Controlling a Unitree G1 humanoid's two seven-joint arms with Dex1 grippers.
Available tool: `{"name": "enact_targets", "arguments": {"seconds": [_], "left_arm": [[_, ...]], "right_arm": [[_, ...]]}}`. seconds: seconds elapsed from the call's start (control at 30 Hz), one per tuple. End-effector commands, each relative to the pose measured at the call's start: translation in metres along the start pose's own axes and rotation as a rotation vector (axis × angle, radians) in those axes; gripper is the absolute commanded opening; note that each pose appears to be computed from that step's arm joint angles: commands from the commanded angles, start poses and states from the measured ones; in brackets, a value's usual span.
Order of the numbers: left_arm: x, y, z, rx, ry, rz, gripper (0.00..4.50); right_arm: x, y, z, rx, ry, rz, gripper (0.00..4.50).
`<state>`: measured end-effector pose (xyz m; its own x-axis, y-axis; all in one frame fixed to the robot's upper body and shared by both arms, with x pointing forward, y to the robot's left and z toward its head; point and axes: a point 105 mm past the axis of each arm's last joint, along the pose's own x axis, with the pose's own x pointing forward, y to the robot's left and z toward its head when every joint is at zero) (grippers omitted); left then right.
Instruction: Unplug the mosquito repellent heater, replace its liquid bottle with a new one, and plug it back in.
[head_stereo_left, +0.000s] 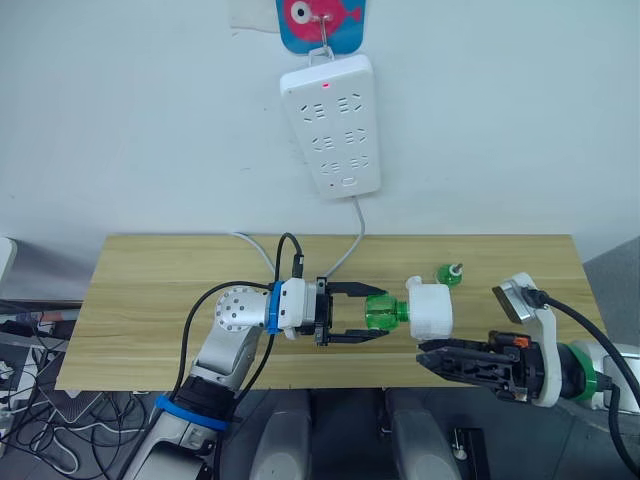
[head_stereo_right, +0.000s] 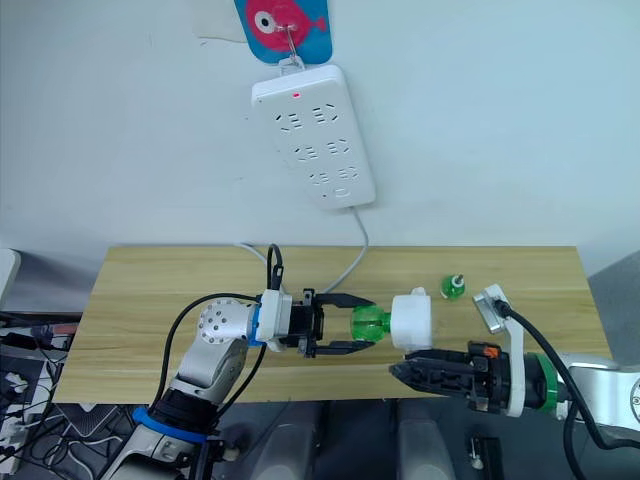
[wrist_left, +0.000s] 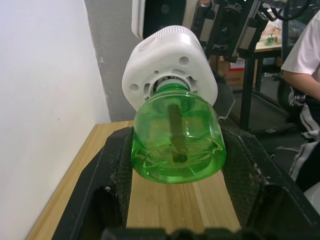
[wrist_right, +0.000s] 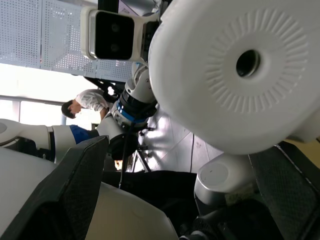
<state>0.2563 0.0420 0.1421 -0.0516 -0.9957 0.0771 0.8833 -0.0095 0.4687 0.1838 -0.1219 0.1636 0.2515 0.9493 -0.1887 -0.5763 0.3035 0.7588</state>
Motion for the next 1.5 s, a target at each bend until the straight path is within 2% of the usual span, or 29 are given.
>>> {"name": "enact_targets", "arguments": {"seconds": [0.03, 0.4, 0.57, 0.67, 0.7, 0.87, 1.03, 1.5], "left_arm": [[0.003, 0.000, 0.009, 0.019, -0.039, 0.000, 2.23], [0.002, 0.002, 0.009, 0.021, -0.033, 0.009, 2.23], [0.001, 0.002, 0.008, 0.022, -0.031, 0.010, 2.23], [0.000, 0.002, 0.008, 0.022, -0.031, 0.008, 2.23], [0.000, 0.002, 0.008, 0.022, -0.030, 0.007, 2.23], [-0.001, 0.002, 0.008, 0.020, -0.027, 0.003, 2.23], [-0.001, 0.002, 0.009, 0.022, -0.027, -0.001, 2.23], [0.003, 0.002, 0.011, 0.021, -0.040, -0.009, 2.23]], "right_arm": [[-0.002, 0.011, 0.000, -0.019, 0.034, 0.042, 4.47], [-0.024, 0.025, -0.013, -0.021, 0.187, 0.037, 4.47], [-0.047, 0.016, 0.001, -0.019, 0.159, -0.092, 4.47], [-0.063, 0.002, 0.020, -0.035, 0.070, -0.194, 3.94], [-0.067, -0.001, 0.026, -0.050, 0.046, -0.217, 3.64], [-0.068, -0.006, 0.049, -0.079, -0.049, -0.243, 1.85], [-0.060, -0.006, 0.052, -0.085, -0.062, -0.218, 0.17], [-0.028, 0.000, 0.046, -0.103, -0.037, -0.083, 0.07]]}}
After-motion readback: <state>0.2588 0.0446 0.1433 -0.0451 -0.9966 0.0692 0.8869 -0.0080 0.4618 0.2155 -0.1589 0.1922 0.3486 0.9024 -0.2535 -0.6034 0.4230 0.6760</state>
